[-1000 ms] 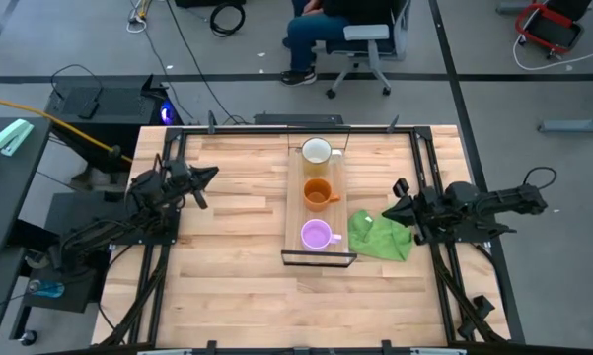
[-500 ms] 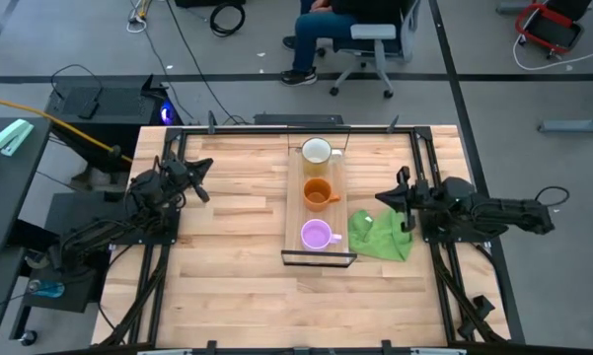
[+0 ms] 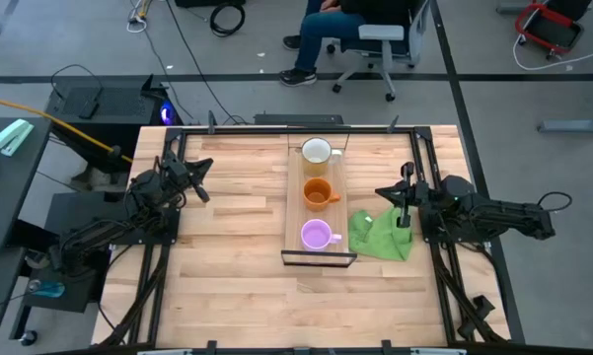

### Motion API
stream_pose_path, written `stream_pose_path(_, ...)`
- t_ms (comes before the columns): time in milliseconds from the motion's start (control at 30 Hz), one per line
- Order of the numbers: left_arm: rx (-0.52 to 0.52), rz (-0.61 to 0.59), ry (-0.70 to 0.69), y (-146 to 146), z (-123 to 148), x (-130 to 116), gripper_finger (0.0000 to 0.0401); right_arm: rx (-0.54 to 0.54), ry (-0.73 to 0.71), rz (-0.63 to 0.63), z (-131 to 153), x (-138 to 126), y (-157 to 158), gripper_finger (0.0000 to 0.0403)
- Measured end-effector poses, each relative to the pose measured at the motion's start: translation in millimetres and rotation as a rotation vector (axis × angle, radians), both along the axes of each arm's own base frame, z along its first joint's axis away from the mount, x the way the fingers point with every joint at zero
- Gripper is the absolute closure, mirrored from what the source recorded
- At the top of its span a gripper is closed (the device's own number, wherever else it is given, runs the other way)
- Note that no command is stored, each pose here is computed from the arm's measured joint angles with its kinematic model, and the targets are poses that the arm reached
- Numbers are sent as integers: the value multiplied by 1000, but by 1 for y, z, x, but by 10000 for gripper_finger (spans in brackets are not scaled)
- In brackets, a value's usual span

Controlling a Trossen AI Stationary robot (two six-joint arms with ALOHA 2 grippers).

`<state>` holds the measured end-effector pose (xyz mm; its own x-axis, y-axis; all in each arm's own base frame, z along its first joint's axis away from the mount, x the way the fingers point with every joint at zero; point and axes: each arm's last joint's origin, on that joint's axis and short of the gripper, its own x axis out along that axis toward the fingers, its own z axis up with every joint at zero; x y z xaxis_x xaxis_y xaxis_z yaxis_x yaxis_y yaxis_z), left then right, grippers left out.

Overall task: Stack small to large cups/mugs on shelf
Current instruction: Return to Home Position

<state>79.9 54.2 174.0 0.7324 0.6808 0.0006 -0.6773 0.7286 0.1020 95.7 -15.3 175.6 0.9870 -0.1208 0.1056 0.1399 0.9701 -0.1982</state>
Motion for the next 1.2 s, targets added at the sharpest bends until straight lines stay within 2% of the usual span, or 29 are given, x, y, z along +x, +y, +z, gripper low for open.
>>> stream_pose_path(133, -49, 0, -46, 0, 0, 0, 365, -31, 4, -63, 0, -1, -3, 391)
stream_pose_path(333, -51, 0, -48, 0, 0, 0, 371, 86, -18, -319, -1, -4, -14, 391)
stream_pose_path(400, -51, 0, -48, 0, 0, 0, 374, 93, -22, -351, 0, -5, -16, 391)
stream_pose_path(900, -53, 0, -50, 0, 0, 0, 367, 93, -23, -359, 0, -5, -17, 391)
stream_pose_path(1200, -53, 0, -50, 0, 0, 0, 378, 93, -24, -360, 0, -5, -17, 391)
